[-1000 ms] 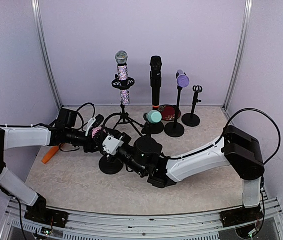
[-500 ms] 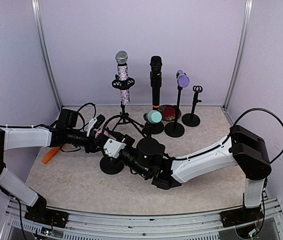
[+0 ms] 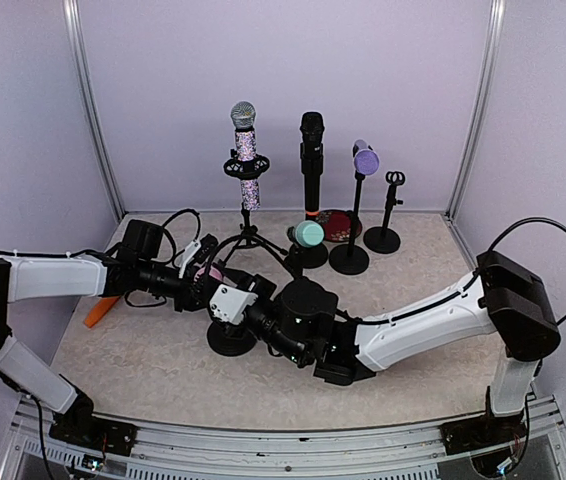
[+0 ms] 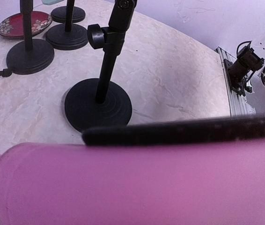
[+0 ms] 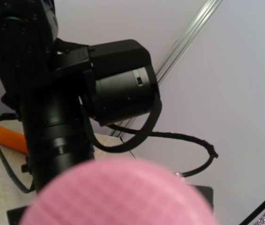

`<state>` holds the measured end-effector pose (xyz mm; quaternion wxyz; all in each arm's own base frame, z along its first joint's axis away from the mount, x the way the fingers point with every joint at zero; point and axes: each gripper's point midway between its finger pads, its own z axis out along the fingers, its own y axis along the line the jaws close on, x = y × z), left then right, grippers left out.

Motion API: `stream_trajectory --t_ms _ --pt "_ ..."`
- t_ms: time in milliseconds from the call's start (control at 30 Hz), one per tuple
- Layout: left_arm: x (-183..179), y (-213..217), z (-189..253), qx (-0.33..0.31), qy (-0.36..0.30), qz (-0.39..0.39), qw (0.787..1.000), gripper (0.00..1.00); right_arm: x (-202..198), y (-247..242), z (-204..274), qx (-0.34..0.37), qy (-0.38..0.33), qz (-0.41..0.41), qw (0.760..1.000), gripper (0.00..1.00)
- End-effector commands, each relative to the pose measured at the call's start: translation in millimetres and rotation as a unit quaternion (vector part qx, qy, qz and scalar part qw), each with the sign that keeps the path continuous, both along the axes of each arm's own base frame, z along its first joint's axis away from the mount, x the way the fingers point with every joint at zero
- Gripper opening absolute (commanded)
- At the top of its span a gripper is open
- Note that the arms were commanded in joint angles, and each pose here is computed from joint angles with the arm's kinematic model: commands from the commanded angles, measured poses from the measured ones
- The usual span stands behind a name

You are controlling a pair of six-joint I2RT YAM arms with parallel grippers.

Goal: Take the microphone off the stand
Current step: Remove the microphone from the microphone stand.

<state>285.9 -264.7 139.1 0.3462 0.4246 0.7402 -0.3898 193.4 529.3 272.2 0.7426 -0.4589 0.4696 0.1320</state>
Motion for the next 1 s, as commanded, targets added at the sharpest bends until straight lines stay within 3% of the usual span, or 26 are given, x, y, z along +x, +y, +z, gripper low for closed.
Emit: stream_trajectory --t_ms 0,967 --pt "43.5 41.2 -44.3 0.095 0.024 0.137 0.986 0.00 -109.7 -31.3 161.6 0.225 -0.063 0.154 0.960 0.00" --pt "58.0 47.9 -69.3 0.153 0.015 0.153 0.976 0.00 -158.8 -52.1 204.3 0.241 -0.103 0.196 0.945 0.00"
